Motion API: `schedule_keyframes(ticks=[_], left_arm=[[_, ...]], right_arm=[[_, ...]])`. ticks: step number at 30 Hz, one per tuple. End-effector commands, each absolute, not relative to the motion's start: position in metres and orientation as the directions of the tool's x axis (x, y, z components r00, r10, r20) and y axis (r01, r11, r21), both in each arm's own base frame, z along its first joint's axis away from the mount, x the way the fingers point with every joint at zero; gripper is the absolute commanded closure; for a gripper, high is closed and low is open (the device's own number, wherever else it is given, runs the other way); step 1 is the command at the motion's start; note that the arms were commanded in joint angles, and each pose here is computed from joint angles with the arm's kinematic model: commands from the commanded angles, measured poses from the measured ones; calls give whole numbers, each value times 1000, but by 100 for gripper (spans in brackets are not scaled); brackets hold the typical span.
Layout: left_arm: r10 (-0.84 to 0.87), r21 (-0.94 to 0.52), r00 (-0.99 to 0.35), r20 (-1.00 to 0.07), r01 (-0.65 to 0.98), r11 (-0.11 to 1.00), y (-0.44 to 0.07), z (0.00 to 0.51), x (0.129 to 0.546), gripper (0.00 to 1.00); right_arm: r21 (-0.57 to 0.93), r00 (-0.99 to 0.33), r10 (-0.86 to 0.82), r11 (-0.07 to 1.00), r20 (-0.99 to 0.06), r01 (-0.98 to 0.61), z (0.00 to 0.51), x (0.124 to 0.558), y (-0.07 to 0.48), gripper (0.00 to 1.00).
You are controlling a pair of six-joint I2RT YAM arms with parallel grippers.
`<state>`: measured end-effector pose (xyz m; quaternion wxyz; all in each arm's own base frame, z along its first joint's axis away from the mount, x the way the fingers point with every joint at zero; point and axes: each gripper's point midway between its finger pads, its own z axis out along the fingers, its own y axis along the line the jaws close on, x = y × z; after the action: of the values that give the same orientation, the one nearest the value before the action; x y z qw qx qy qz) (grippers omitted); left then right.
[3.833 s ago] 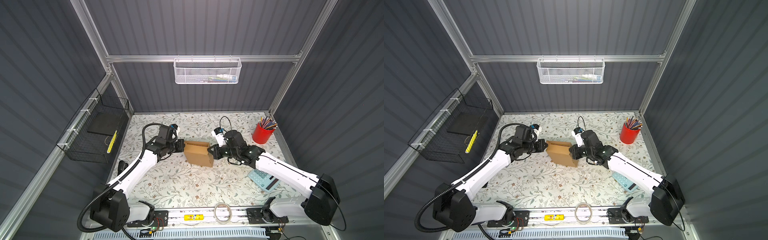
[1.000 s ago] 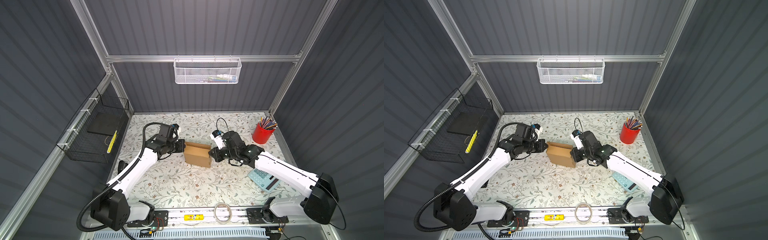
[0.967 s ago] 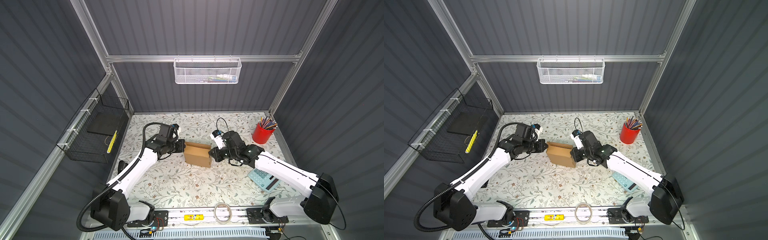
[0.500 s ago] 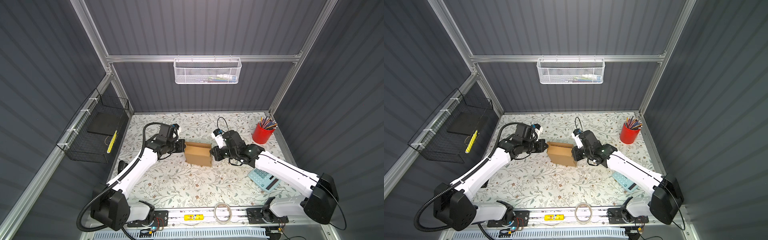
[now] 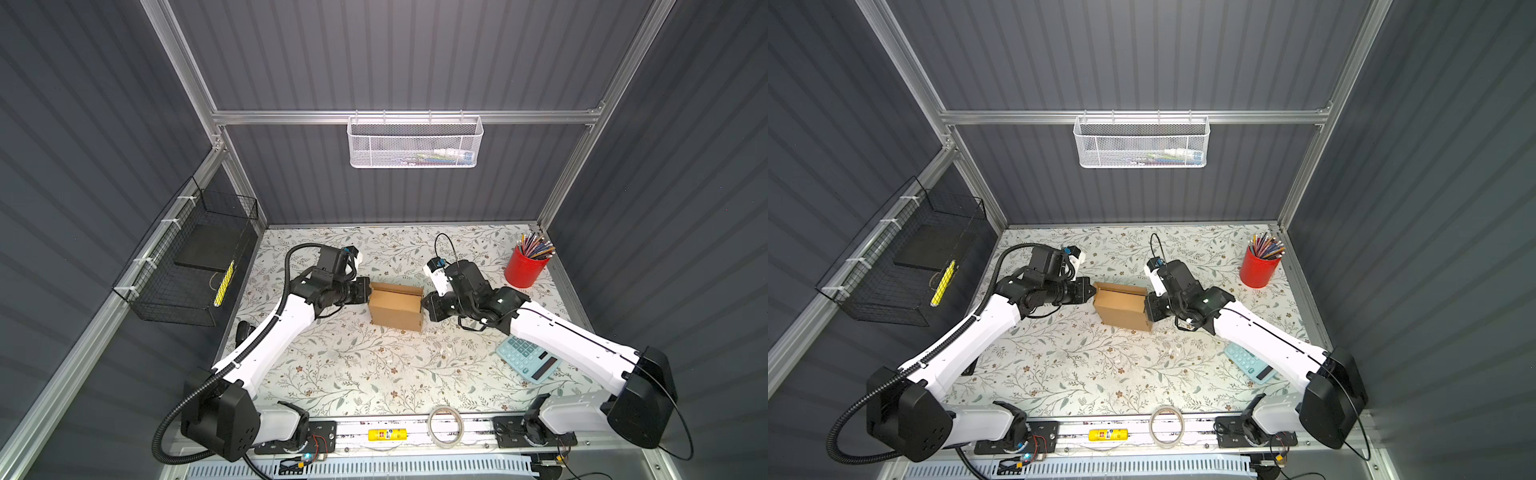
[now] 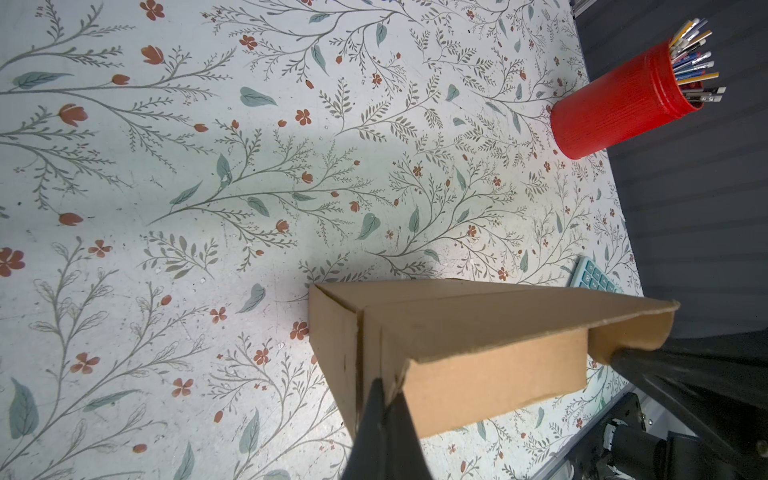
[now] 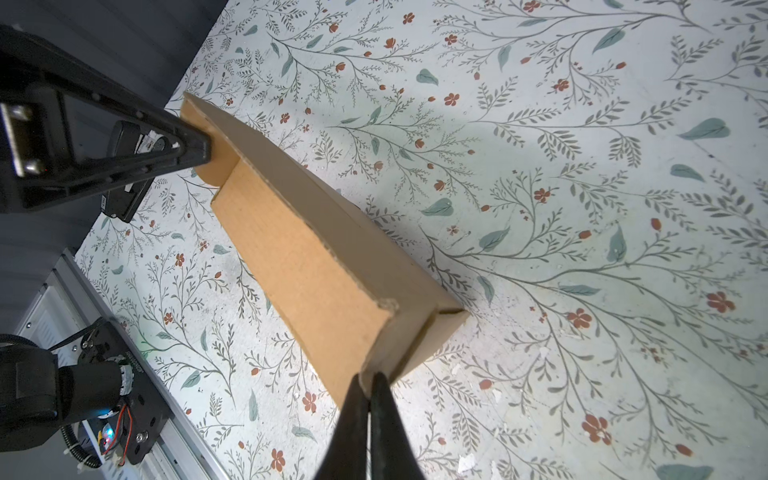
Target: Fold the paper box
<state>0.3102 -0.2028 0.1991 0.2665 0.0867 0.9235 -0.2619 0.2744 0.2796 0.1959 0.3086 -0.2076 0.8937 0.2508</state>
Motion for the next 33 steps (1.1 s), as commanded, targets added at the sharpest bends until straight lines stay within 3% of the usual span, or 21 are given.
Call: schedule_keyframes(ticks=[1, 21, 33], left_arm=[[48, -441, -828, -559, 345, 829, -209, 214, 307, 100], [45, -455, -836, -547, 341, 823, -212, 221, 306, 100], [39, -435, -829, -559, 333, 836, -207, 215, 307, 100]], right_arm=[[333, -715, -206, 777, -668, -534, 208, 275, 285, 93], [326, -703, -235, 758, -672, -565, 212, 272, 288, 94], [413, -739, -179, 734, -649, -540, 215, 269, 294, 94]])
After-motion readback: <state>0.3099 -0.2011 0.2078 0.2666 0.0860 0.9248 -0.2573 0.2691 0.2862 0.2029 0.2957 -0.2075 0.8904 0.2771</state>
